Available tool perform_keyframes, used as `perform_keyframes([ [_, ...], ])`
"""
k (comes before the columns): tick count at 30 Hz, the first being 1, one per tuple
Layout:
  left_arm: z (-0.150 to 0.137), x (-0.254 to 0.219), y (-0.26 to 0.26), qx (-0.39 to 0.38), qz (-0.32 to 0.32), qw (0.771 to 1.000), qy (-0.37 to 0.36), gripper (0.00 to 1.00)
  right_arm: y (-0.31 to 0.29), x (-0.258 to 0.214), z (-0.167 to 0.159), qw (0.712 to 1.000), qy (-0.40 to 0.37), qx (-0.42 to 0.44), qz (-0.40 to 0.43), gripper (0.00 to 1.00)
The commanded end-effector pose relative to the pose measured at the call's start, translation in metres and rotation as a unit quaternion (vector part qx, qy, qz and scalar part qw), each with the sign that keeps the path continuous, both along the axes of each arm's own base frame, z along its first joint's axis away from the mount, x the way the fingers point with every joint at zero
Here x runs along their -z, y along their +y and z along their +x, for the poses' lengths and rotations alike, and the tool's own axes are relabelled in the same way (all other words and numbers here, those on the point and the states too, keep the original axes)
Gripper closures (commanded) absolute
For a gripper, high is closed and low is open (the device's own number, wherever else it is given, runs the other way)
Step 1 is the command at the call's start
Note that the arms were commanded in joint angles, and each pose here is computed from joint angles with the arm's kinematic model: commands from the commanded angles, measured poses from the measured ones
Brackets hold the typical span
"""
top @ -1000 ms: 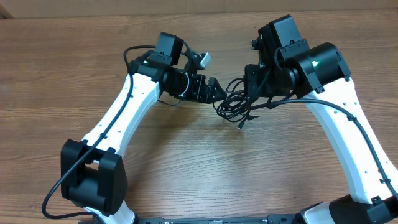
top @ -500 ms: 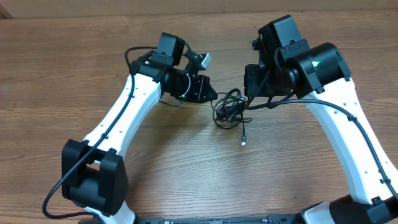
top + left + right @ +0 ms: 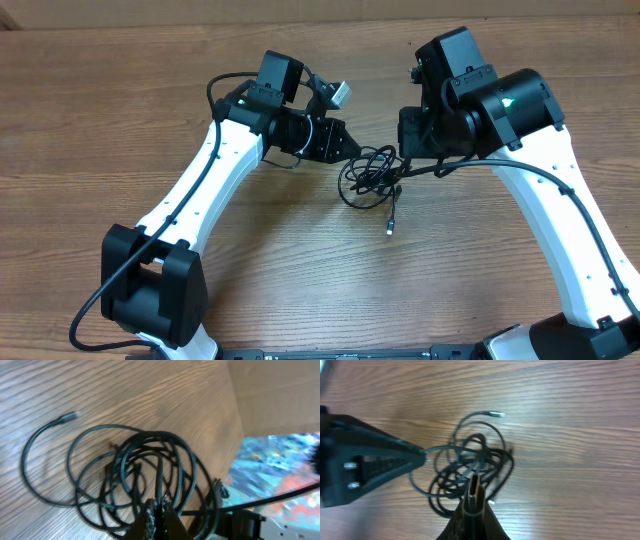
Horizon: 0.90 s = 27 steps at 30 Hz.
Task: Untangle cables
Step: 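Pull the left gripper away to the upper left, stretching the cable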
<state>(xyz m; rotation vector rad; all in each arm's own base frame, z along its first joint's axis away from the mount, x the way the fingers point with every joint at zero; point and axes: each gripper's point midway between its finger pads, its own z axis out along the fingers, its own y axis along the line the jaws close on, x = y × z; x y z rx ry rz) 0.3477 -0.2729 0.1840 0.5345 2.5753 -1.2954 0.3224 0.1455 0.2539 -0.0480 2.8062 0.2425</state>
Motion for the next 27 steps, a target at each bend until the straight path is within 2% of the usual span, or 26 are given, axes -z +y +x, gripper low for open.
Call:
perform_keyframes([
  [1, -0.005, -0.014, -0.009, 0.025, -0.046, 0.999, 0.002, 0.96, -0.015, -0.020, 0.002, 0.999, -0.039, 0.016, -0.026, 0.96],
  [5, -0.007, -0.023, -0.012, 0.037, -0.073, 0.997, 0.002, 0.96, -0.030, -0.019, 0.003, 0.996, -0.043, 0.052, -0.057, 0.96],
  [8, -0.011, -0.045, -0.016, 0.065, -0.135, 0.989, 0.003, 0.96, -0.051, -0.018, 0.002, 0.988, -0.048, 0.114, -0.096, 0.96],
  [16, -0.007, -0.133, 0.003, 0.116, -0.276, 0.954, -0.006, 0.96, -0.074, -0.015, -0.006, 0.980, -0.028, 0.158, -0.121, 0.96],
  [21, -0.006, -0.193, 0.015, 0.146, -0.311, 0.937, -0.063, 0.96, -0.092, -0.015, -0.006, 0.974, -0.022, 0.180, -0.135, 0.96],
  [23, 0.000, -0.214, 0.025, 0.139, -0.311, 0.936, -0.088, 0.96, -0.115, -0.017, -0.010, 0.961, -0.020, 0.220, -0.167, 0.96],
  [27, 0.011, -0.246, 0.052, 0.115, -0.307, 0.934, -0.140, 0.96, -0.171, -0.025, -0.019, 0.917, -0.027, 0.326, -0.227, 0.96],
])
